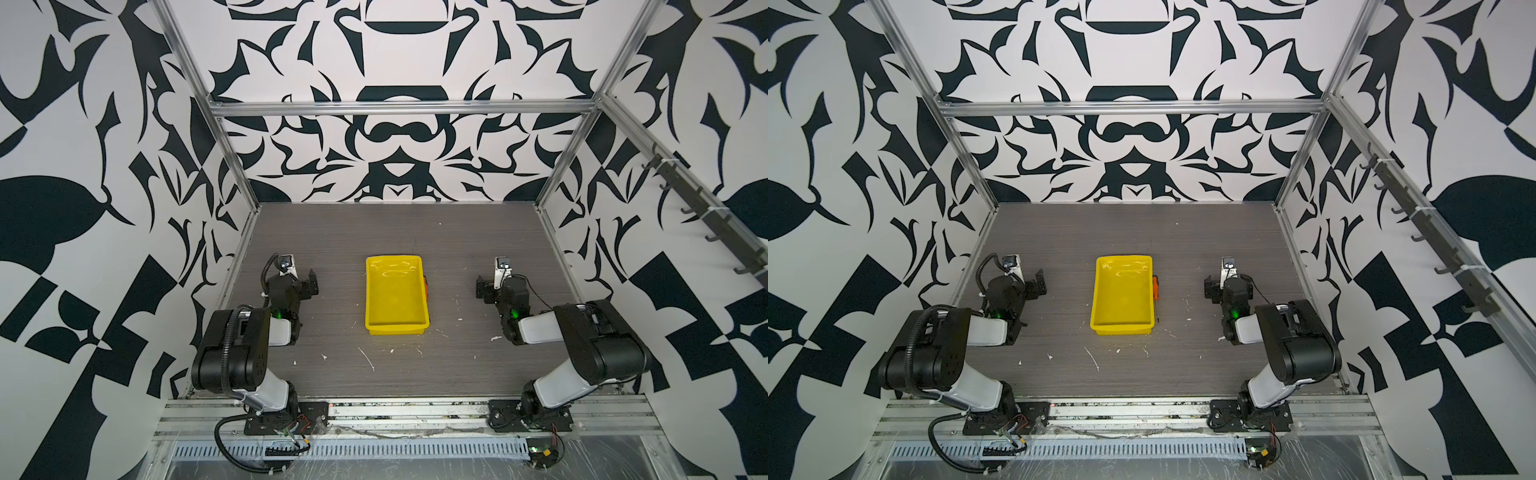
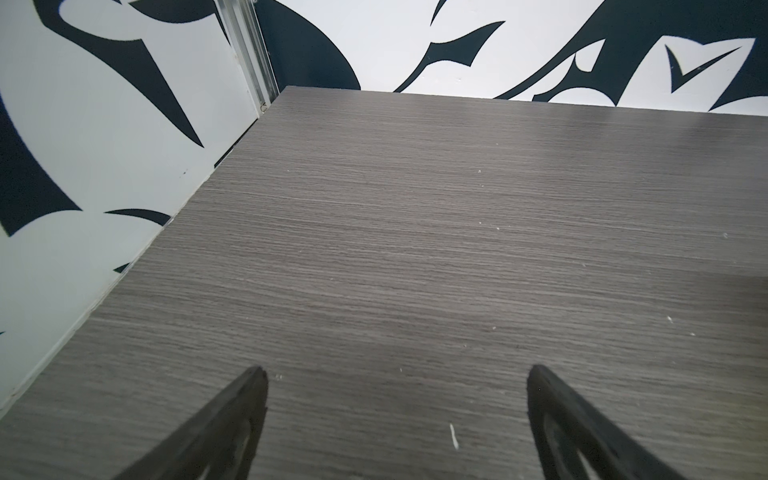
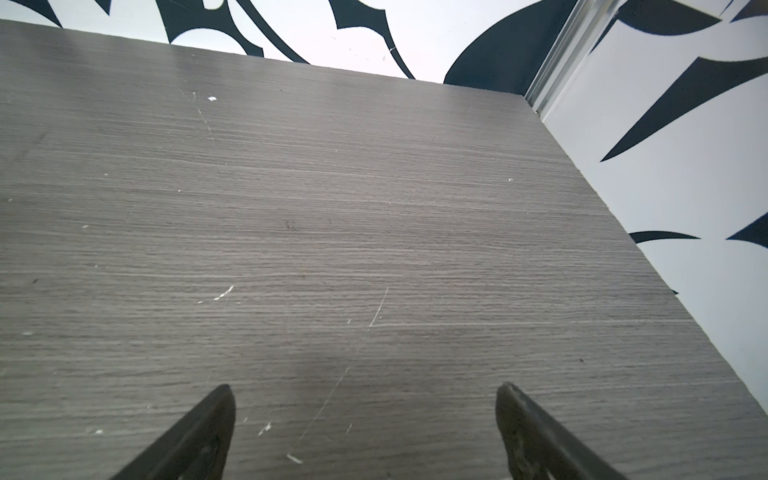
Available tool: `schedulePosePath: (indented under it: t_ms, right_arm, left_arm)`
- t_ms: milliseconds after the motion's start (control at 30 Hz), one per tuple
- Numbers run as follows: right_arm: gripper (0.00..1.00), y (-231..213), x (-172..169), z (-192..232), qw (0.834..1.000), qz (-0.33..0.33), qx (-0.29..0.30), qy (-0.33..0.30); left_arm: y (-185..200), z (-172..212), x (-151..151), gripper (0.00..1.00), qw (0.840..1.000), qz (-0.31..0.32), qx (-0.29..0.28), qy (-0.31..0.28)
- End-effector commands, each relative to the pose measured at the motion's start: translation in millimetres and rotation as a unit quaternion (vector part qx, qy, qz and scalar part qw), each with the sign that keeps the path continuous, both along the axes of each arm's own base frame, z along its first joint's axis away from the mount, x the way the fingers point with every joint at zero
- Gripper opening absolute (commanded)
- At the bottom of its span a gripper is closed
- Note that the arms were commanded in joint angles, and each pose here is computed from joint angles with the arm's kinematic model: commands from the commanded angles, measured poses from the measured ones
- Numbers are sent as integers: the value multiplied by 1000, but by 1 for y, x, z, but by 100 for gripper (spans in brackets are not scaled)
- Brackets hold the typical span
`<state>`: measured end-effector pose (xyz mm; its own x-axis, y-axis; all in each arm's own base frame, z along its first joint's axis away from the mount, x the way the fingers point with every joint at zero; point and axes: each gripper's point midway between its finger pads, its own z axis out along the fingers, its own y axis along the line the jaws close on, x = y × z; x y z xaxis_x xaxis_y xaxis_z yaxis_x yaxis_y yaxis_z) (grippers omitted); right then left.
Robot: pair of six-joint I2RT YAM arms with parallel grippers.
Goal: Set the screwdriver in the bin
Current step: 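Raise the right arm and move the right gripper toward the yellow bin, then lower the right gripper onto the orange screwdriver handle and close it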
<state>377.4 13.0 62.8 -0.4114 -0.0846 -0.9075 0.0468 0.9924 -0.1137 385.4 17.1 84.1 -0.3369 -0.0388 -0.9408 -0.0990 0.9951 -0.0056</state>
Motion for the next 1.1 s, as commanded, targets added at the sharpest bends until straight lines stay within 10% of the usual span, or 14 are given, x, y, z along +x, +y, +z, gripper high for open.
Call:
schedulePosePath:
  t_ms: [0,233,367,533,867,1067]
  right_arm:
    - [100,-4,4,23,999,-12,6,-40]
    - [100,6,-22,57,997,-17,-13,-78]
    - [100,28,-31,83,1000,16,0,-17]
    - [100,1,-61,120,984,-123,104,71]
    - [100,-3,-100,101,965,-155,147,151]
    - [100,61,-90,83,956,0,231,182]
  left_arm:
    - [0,8,2,100,1000,0,-5,-16]
    - [-15,25,-8,100,998,-46,-6,-42]
    - [-22,34,0,100,996,-52,-43,50]
    - [-57,61,-1,100,985,-99,-80,118]
    - [-126,124,-84,100,944,-214,-211,140]
    - [-41,59,-103,100,962,68,-220,144]
